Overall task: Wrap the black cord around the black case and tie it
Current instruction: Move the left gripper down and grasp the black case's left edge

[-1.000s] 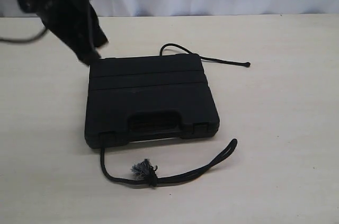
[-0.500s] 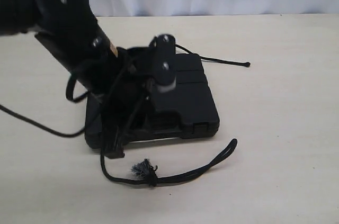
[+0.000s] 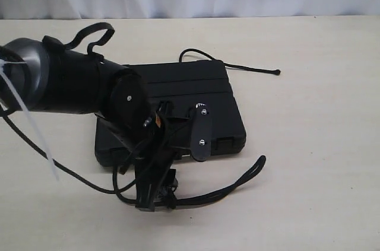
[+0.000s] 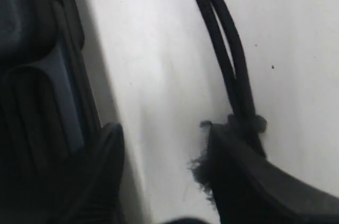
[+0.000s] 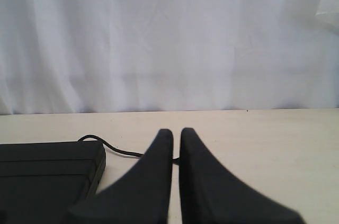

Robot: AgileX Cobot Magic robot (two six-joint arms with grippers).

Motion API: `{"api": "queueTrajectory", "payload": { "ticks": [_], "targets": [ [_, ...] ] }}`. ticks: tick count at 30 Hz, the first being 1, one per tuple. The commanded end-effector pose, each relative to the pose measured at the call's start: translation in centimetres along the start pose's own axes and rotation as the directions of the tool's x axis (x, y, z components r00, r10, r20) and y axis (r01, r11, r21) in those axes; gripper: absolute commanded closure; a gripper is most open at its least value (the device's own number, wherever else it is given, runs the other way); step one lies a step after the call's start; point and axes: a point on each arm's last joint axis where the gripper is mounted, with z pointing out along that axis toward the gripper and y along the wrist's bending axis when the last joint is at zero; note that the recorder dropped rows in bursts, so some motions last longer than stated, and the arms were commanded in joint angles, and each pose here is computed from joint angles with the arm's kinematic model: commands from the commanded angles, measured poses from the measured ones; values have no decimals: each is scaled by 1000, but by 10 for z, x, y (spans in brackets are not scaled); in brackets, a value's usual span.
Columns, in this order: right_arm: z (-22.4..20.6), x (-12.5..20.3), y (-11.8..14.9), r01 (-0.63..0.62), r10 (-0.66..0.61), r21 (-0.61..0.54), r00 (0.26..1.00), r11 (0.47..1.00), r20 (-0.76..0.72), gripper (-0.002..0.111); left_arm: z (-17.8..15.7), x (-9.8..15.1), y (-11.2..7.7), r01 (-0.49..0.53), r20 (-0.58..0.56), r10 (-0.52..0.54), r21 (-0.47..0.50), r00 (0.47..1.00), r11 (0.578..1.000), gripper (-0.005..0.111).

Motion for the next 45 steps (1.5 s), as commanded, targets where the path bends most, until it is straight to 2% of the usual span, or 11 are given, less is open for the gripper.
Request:
{"api": "queueTrajectory", "payload": {
  "ticks": [1,5,11,15,22,24,27,28,31,38,45],
  "targets": [
    [0,-1,0,8,-8,4,1000,1000,12,104,1,-6,7,-15,44,19,-101,999,995,60],
    [0,-1,0,8,-8,4,1000,1000,12,104,1,-6,12,-16,56,25,-145,998,989,60],
    [0,-1,0,8,-8,4,1000,1000,12,104,4,14,25,242,56,-236,-128,970,962,60],
    [0,-1,0,8,-8,4,1000,1000,12,104,16,18,23,249,24,-248,-98,969,964,60],
    [0,-1,0,8,-8,4,1000,1000,12,104,33,18,29,253,55,-247,-156,967,955,61],
    [0,-1,0,8,-8,4,1000,1000,12,104,32,18,30,250,60,-243,-164,968,954,72],
    [0,-1,0,8,-8,4,1000,1000,12,104,24,16,32,194,45,-189,-175,981,965,101],
    [0,-1,0,8,-8,4,1000,1000,12,104,20,14,33,179,41,-174,-178,984,968,107],
    [0,-1,0,8,-8,4,1000,1000,12,104,9,13,35,150,31,-147,-180,989,972,107],
    [0,-1,0,8,-8,4,1000,1000,12,104,-18,16,32,2,-62,-14,-188,998,982,107],
    [0,-1,0,8,-8,4,1000,1000,12,104,-29,25,32,-165,-200,127,-183,971,969,107]
  ]
}}
